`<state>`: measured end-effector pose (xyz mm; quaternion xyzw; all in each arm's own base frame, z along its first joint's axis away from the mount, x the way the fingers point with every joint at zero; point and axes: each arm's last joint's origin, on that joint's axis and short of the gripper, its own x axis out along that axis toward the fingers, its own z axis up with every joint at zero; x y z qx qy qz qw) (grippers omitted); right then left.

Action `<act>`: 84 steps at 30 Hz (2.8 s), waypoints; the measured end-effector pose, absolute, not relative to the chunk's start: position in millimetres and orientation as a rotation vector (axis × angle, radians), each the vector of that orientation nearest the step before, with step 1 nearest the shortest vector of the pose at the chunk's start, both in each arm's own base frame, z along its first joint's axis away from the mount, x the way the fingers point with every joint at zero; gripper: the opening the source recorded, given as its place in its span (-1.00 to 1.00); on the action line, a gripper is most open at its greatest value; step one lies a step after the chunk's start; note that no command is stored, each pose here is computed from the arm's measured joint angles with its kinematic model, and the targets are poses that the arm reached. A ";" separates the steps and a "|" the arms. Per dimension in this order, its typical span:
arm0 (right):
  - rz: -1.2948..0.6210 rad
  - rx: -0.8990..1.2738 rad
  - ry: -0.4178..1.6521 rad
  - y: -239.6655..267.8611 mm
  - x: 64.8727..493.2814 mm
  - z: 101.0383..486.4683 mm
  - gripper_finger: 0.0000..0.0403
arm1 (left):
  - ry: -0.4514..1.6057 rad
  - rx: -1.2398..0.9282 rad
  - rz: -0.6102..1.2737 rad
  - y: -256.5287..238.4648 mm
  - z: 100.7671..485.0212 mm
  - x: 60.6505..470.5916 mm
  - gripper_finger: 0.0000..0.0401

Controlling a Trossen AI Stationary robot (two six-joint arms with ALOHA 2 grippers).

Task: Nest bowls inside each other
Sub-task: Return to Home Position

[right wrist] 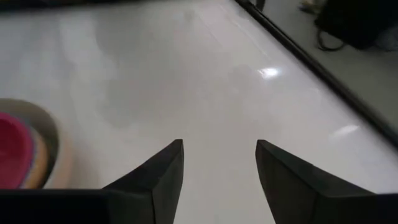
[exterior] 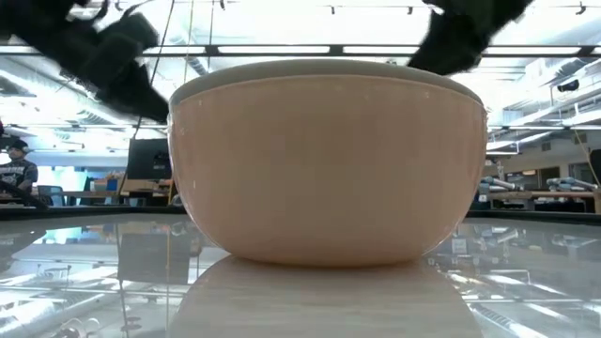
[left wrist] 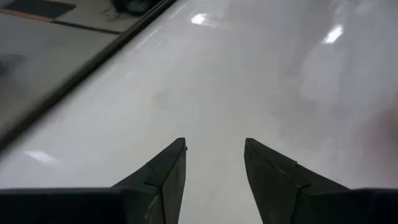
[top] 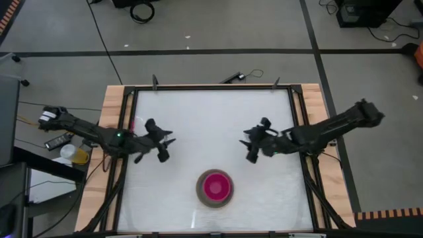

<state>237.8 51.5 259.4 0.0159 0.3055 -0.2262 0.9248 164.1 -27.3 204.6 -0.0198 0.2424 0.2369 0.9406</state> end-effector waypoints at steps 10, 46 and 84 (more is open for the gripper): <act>-0.287 0.164 0.106 39.5 182.4 193.3 -0.07 | 0.130 -0.146 0.281 -11.5 154.8 138.5 -0.18; -0.275 0.192 -0.052 10.6 98.2 199.9 -0.45 | -0.056 -0.098 0.220 15.3 187.1 92.1 -0.18; -0.266 0.277 -0.092 -1.1 98.3 171.3 -0.85 | -0.066 -0.121 0.211 13.5 170.7 96.4 -0.95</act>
